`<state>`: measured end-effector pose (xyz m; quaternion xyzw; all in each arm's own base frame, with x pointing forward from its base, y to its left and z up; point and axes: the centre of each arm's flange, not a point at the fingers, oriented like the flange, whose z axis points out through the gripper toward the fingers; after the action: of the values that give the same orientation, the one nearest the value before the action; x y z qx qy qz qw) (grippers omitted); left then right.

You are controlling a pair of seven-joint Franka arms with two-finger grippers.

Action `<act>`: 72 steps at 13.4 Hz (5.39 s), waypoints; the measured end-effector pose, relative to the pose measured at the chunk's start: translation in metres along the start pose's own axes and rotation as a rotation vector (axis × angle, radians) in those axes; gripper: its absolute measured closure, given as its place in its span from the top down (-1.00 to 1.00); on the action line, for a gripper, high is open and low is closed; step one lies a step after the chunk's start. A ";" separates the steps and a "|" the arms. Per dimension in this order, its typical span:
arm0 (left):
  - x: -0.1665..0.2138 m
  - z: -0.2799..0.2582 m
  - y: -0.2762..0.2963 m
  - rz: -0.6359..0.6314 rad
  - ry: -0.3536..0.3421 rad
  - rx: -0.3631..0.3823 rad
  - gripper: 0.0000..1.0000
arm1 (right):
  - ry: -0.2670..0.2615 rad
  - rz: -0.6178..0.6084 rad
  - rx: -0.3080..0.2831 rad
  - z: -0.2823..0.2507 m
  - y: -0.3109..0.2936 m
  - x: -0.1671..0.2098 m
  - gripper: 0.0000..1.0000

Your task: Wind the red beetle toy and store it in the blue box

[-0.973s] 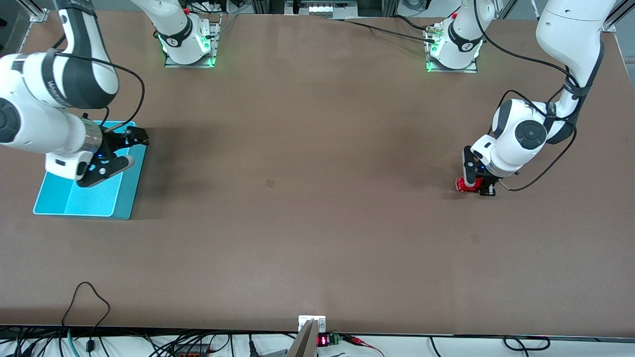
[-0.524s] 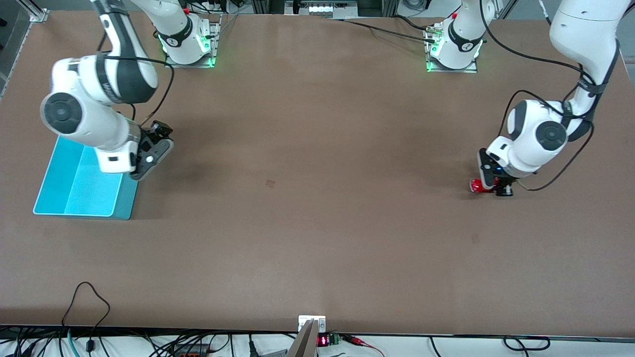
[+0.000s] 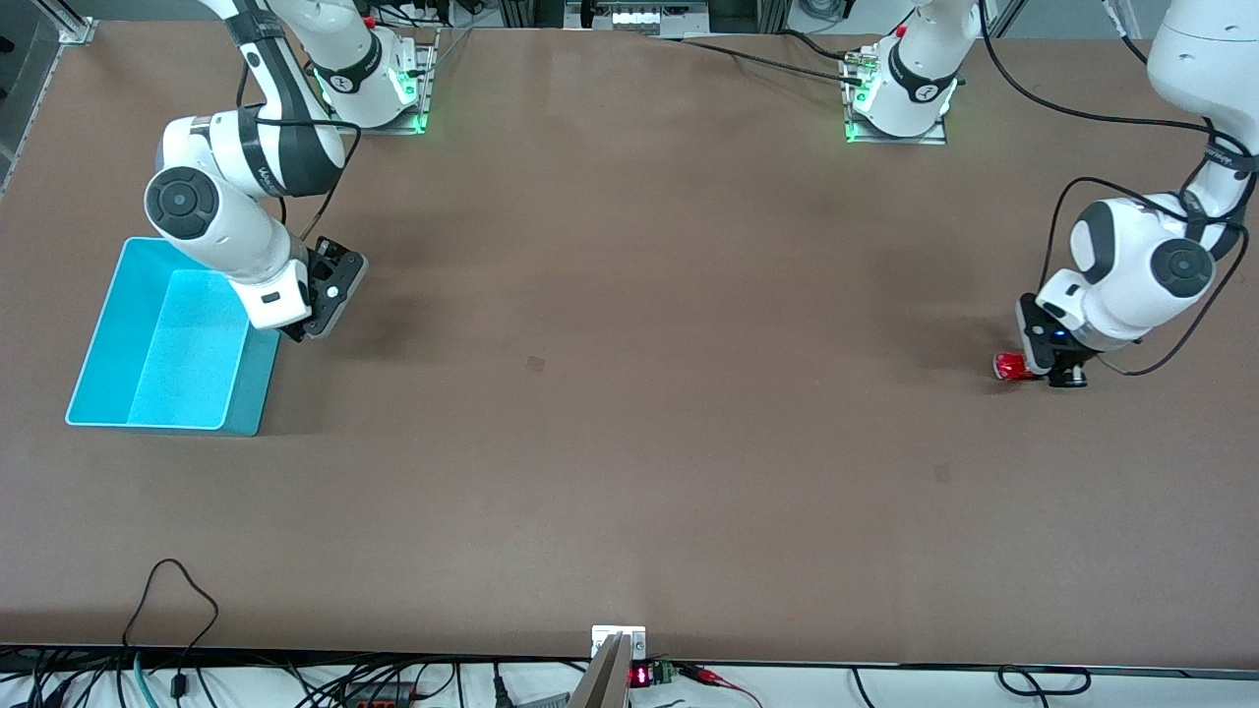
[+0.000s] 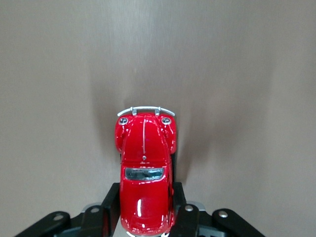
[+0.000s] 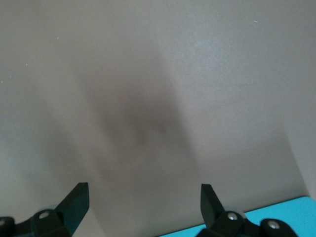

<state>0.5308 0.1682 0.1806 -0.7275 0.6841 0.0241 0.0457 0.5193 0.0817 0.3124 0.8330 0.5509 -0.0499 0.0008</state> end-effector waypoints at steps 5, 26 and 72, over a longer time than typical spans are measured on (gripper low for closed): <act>0.048 -0.041 -0.027 0.104 0.003 -0.016 0.96 | 0.004 -0.015 -0.006 0.000 0.000 0.000 1.00; 0.206 -0.247 -0.083 -1.136 0.256 0.067 1.00 | 0.019 -0.096 -0.032 0.004 0.004 -0.001 1.00; 0.125 -0.418 -0.028 -1.577 0.064 -0.122 1.00 | -0.010 1.039 -0.015 -0.039 0.118 -0.196 -0.14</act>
<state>0.5548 0.0046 0.5846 -0.9993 -0.0351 0.0009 -0.0103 0.5547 -0.1417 0.3618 0.9964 0.0649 -0.0428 0.0341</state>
